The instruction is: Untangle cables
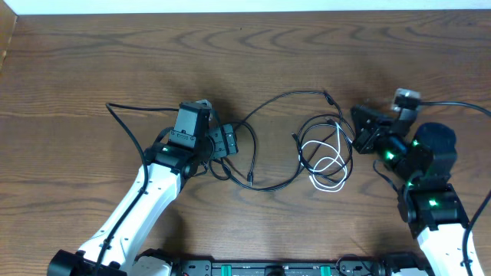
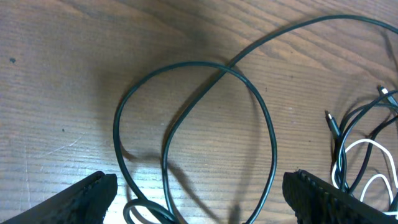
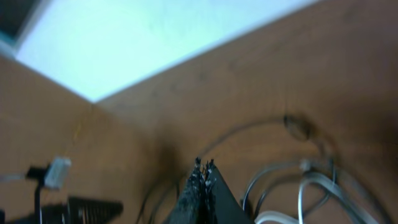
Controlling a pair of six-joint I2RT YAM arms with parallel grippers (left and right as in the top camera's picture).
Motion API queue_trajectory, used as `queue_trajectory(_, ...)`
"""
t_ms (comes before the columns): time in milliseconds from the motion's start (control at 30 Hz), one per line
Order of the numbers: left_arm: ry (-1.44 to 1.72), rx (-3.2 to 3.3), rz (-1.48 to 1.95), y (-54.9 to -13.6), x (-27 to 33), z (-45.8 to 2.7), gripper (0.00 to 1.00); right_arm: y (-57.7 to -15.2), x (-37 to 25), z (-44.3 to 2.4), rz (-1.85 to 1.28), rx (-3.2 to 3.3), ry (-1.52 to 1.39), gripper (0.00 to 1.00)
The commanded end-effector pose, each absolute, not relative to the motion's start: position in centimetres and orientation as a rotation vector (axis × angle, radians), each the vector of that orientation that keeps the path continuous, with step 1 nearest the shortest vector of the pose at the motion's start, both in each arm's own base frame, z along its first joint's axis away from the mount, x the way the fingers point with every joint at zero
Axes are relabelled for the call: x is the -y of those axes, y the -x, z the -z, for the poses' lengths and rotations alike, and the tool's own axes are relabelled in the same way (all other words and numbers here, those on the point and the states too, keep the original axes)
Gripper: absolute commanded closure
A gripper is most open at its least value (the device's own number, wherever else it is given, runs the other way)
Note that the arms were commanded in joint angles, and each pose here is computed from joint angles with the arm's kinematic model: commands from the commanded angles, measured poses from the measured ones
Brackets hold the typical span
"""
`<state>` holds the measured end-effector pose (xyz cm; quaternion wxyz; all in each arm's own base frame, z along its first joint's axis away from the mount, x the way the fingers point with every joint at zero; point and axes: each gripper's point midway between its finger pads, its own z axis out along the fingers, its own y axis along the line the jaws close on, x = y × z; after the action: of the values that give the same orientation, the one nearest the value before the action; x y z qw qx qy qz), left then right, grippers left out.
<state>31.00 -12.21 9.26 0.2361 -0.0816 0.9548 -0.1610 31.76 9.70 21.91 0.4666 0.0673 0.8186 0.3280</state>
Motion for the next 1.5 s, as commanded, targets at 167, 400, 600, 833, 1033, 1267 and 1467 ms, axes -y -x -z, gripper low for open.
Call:
queue_trajectory(167, 0.233, -2.631, 0.441, -30.8, 12.0, -8.9, 0.09, -29.2, -10.5, -17.0, -0.793, -2.248, -0.076, 0.99)
queue_trajectory(400, 0.233, -2.631, 0.441, -30.8, 12.0, -8.9, 0.09, -28.5, -9.6, -15.4, -0.716, -2.316, -0.086, 0.99)
queue_trajectory(600, 0.233, -2.631, 0.441, -30.8, 12.0, -8.9, 0.09, -27.7, -9.5, -14.6, -0.707, -2.361, -0.086, 0.99)
queue_trajectory(833, 0.234, -2.631, 0.44, -30.8, 12.0, -8.9, 0.09, -26.6, -9.4, -13.5, -0.691, -2.424, -0.064, 0.96)
queue_trajectory(1033, 0.233, -2.631, 0.441, -30.8, 12.0, -8.9, 0.09, -26.9, -9.6, -15.1, -0.681, -2.371, 0.003, 0.89)
queue_trajectory(1267, 0.233, -2.631, 0.441, -30.8, 12.0, -8.9, 0.09, -27.2, -9.2, -19.1, -0.649, -2.309, 0.008, 0.8)
queue_trajectory(1467, 0.233, -2.631, 0.441, -30.8, 12.0, -8.9, 0.09, -26.1, -6.8, -18.8, -0.505, -2.417, -0.158, 0.75)
